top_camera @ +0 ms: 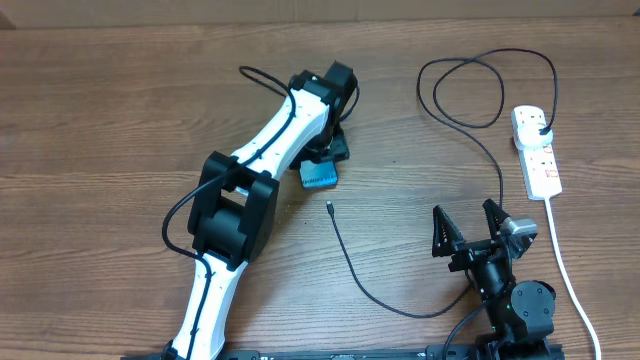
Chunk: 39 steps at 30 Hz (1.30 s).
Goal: Plug charger to phone and switch on socket
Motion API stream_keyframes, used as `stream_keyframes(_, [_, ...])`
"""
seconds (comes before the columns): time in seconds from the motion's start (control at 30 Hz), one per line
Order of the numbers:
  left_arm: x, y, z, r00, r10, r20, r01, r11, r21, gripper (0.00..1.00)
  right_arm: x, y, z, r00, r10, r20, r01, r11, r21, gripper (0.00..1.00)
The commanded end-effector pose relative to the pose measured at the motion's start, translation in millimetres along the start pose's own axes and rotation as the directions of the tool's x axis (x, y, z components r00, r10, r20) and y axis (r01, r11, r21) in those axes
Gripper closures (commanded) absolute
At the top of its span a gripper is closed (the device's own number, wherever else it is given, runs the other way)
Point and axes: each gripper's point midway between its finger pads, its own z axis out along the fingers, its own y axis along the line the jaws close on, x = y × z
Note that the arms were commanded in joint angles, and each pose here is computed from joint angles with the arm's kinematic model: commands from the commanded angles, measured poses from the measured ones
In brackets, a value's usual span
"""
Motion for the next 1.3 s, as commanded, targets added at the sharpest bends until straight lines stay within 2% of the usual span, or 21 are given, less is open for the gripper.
stream_keyframes(0.0, [6.0,-4.2,4.1,1.000,-0.013,-0.026,0.014,1.000,0.027,0.74,-6.3,1.3,-1.1,1.000,-0.003,0.020,0.003,1.000,-0.003,0.00])
stream_keyframes(0.13, [8.4,-0.8,7.7,0.999,-0.021,-0.031,0.022,1.000,0.012,0.71,-5.7,3.6,-1.1,1.000,-0.001,0.016,0.002,1.000,-0.016,0.00])
stream_keyframes(0.2, [11.8,2.0,16.8,0.999,-0.035,-0.038,0.035,0.999,0.004,0.66,-3.5,12.6,-1.5,1.000,0.016,0.001,-0.016,0.997,-0.069,0.00])
stream_keyframes(0.37, [20.3,8.2,40.4,0.996,-0.067,-0.050,0.067,0.998,-0.009,0.58,0.5,37.0,-4.9,0.979,0.195,-0.067,-0.204,0.958,-0.199,0.00])
stream_keyframes(0.47, [24.9,8.0,53.8,0.996,-0.071,-0.056,0.072,0.997,0.006,0.33,1.1,40.2,-5.7,0.977,0.201,-0.077,-0.213,0.953,-0.217,0.00])
stream_keyframes(0.53, [30.3,6.5,66.3,0.995,-0.070,-0.068,0.073,0.997,0.031,0.18,5.3,55.1,-10.1,0.974,0.190,-0.119,-0.218,0.930,-0.296,0.00])
stream_keyframes(0.63, [36.8,7.3,77.1,0.994,-0.070,-0.082,0.074,0.996,0.045,0.18,8.5,71.3,-16.6,0.949,0.251,-0.192,-0.307,0.878,-0.367,0.00])
stream_keyframes(0.73, [38.0,6.1,79.0,0.992,-0.065,-0.105,0.073,0.994,0.076,0.19,13.8,88.4,-26.0,0.887,0.339,-0.313,-0.448,0.793,-0.413,0.00])
stream_keyframes(0.97, [48.1,14.7,78.2,0.983,-0.096,-0.154,0.104,0.994,0.042,0.27,16.0,95.5,-30.7,0.709,0.536,-0.458,-0.695,0.642,-0.324,0.00])
stream_keyframes(1.27, [54.0,19.8,77.4,0.979,-0.101,-0.176,0.106,0.994,0.019,0.28,17.5,95.1,-30.7,0.706,0.536,-0.462,-0.697,0.643,-0.318,0.00])
